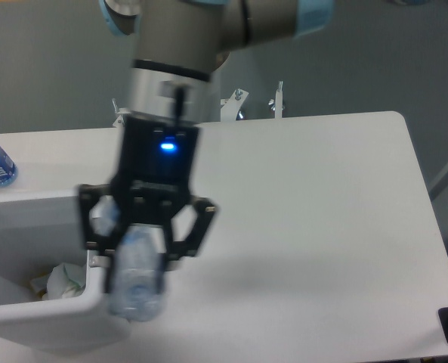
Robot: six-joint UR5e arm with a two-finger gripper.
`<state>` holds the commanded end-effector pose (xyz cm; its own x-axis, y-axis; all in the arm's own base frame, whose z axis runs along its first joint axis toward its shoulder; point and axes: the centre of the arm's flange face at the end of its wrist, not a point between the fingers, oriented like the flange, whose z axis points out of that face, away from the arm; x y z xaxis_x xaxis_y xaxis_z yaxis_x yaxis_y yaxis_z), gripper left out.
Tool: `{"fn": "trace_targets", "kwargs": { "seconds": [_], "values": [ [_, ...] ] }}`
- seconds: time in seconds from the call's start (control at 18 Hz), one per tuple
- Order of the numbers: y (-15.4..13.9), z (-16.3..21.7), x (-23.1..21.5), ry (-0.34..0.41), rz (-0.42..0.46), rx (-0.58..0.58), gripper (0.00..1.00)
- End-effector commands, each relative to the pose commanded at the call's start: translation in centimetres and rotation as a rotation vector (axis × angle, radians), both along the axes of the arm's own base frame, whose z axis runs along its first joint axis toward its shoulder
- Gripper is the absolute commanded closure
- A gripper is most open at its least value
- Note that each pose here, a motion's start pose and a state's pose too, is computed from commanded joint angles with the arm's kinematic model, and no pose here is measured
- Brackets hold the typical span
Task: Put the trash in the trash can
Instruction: 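Lift the bottle and carry it over the trash bin, then lower the bottle into the bin and open the gripper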
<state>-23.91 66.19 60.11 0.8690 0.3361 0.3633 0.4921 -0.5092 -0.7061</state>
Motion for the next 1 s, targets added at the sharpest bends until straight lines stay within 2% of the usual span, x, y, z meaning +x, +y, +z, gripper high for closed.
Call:
{"fn": "trace_targets", "kwargs": {
  "seconds": [0.39,0.67,0.72,0.83,1.0],
  "values": [
    [3.9,-3.8,4.7,0.004,-0.101,-0.024,0.45],
    [4.3,-5.4,4.8,0.018,-0.122,-0.040,0.42],
    [4.3,-5.9,4.9,0.014,-0.125,-0.048,0.36],
    [4.2,-6.6,4.9,0.025,-0.138,-0.060,0.02],
    [3.8,-5.9,5.1,0.039,-0.149,-0.052,0.00]
  ]
}}
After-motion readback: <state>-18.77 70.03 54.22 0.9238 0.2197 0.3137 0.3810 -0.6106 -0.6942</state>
